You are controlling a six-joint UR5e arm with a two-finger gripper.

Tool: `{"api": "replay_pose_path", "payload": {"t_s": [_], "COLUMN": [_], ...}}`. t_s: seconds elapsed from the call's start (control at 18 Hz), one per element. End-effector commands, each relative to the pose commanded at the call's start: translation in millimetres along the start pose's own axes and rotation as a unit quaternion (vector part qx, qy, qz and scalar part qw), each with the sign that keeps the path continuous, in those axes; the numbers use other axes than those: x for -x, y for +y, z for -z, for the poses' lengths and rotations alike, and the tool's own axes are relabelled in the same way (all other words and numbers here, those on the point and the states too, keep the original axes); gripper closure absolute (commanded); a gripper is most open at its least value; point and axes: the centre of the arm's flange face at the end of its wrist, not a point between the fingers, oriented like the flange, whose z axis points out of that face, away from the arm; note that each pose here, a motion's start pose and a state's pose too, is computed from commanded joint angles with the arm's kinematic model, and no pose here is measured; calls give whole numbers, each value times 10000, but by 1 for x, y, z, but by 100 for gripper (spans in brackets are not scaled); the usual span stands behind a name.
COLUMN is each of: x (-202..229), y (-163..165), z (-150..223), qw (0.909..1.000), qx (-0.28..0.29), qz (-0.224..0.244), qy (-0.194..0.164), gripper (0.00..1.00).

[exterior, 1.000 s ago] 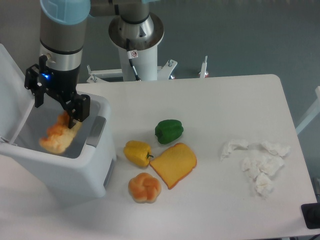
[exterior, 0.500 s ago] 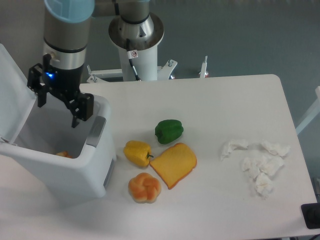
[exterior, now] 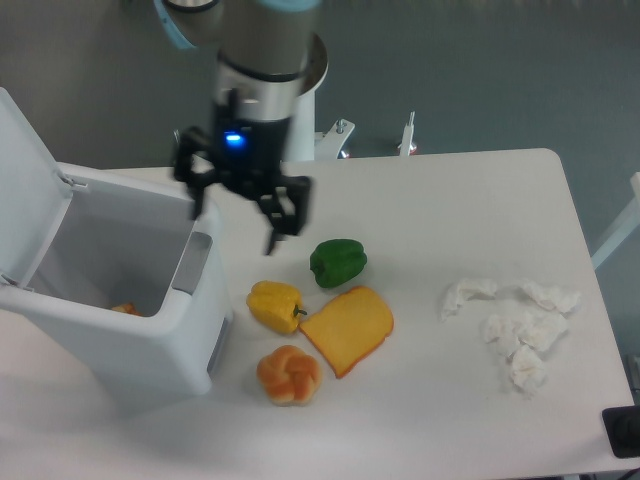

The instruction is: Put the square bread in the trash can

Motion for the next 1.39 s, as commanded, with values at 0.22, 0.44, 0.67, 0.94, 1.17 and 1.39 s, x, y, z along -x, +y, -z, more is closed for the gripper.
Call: {"api": "replay_pose_path", "payload": {"t_s": [0.22, 0.44, 0.67, 0.94, 1.17, 1.39], "x": [45, 92, 125, 150, 163, 166], "y": [38, 73, 91, 106, 120, 122], "z": [-29, -64, -100, -146, -161, -169], "qw": [9960, 9853, 9802, 9750, 9728, 9716], "qx": [547, 881, 1108, 1413, 1502, 1512], "qz": [-705, -1461, -1642, -1718, -1760, -1818], "qy": [-33, 71, -51, -9, 65, 120], "gripper": [0, 0, 0, 0, 0, 0]}}
